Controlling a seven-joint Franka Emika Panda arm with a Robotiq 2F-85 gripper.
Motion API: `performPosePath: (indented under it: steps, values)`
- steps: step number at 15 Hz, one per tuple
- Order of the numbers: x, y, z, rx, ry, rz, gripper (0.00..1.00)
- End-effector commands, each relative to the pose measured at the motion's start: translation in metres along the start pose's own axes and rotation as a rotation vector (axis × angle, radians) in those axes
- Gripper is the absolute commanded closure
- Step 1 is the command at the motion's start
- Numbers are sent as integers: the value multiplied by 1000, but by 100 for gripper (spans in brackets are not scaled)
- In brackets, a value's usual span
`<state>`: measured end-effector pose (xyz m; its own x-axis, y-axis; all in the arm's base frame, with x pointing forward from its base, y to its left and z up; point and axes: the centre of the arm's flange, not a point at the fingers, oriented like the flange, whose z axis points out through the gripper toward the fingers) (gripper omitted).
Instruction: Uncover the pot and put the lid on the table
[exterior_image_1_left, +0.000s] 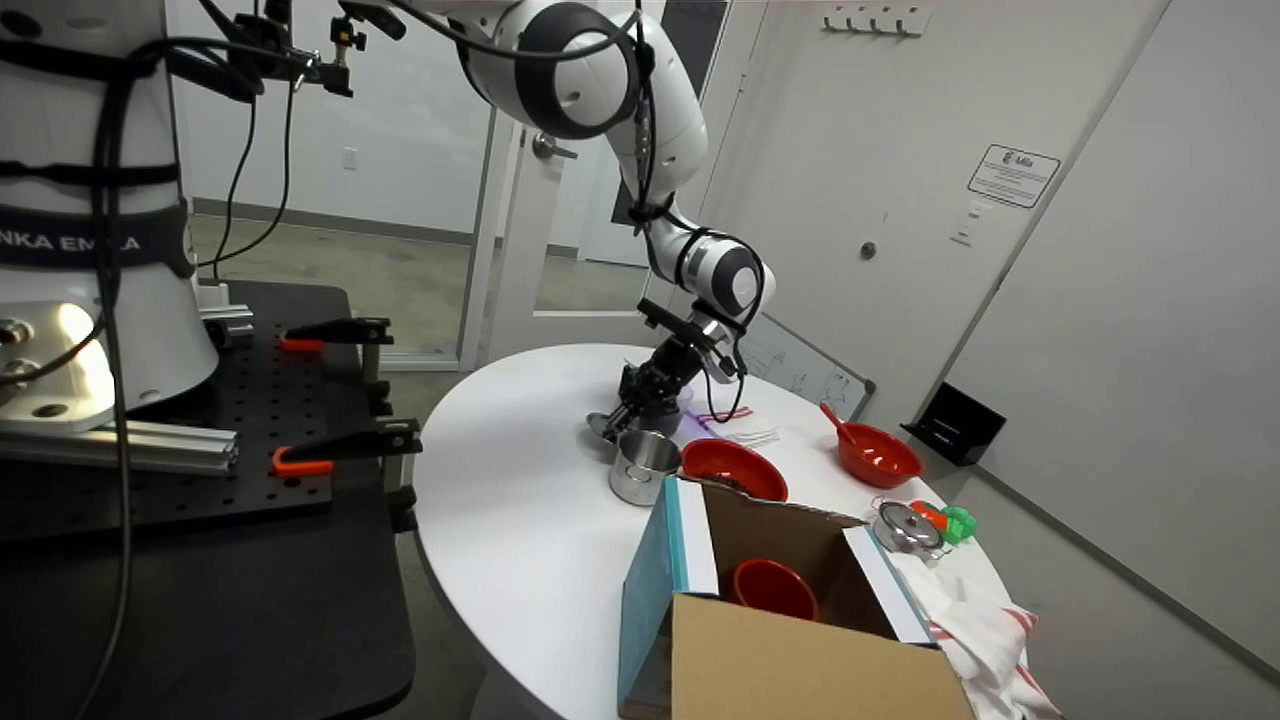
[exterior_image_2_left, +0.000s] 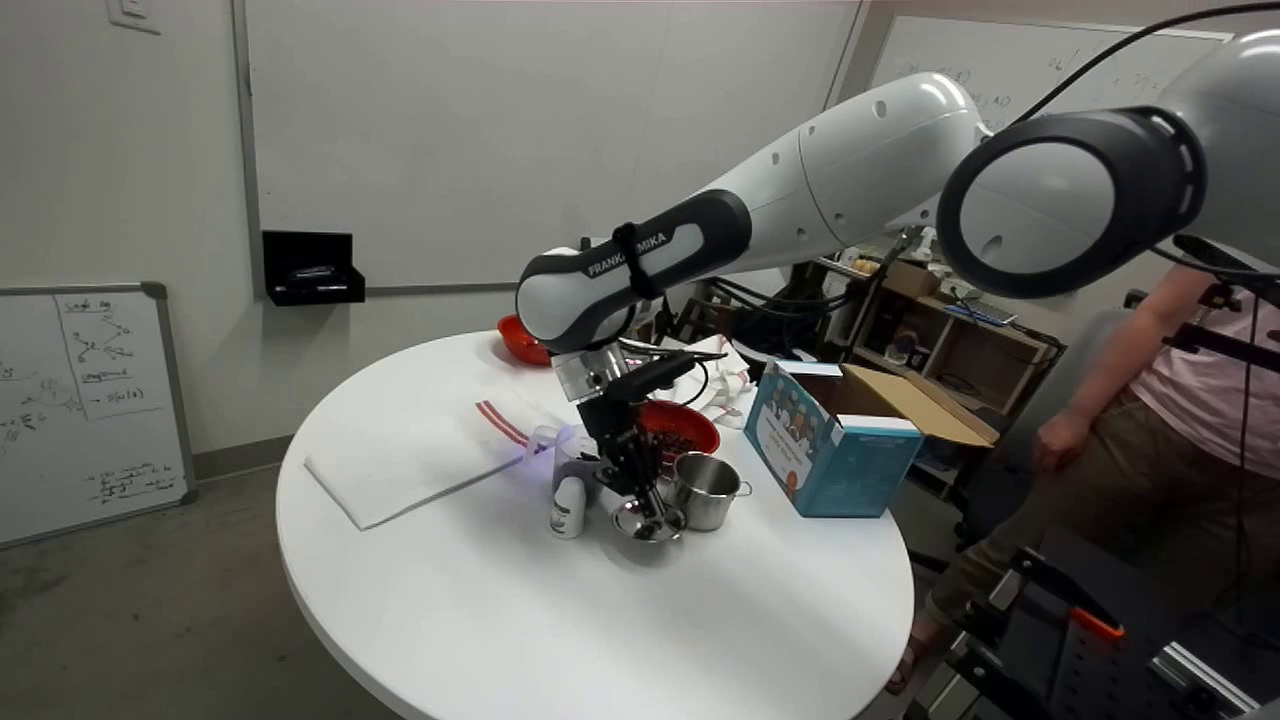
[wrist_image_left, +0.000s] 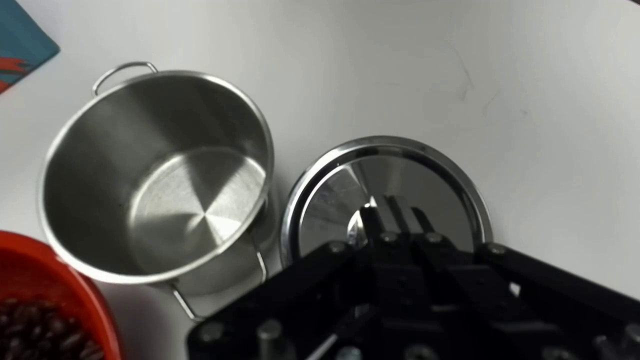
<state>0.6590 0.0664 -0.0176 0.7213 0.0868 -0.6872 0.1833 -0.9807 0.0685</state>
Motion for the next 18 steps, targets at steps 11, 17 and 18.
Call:
performPosePath:
  steps: [11,17,18]
  values:
    - [32,-7,0,-1,5,-38,50]
    - [15,-6,-10,-15,39,-27,8]
    - [12,-5,-13,-16,49,-22,2]
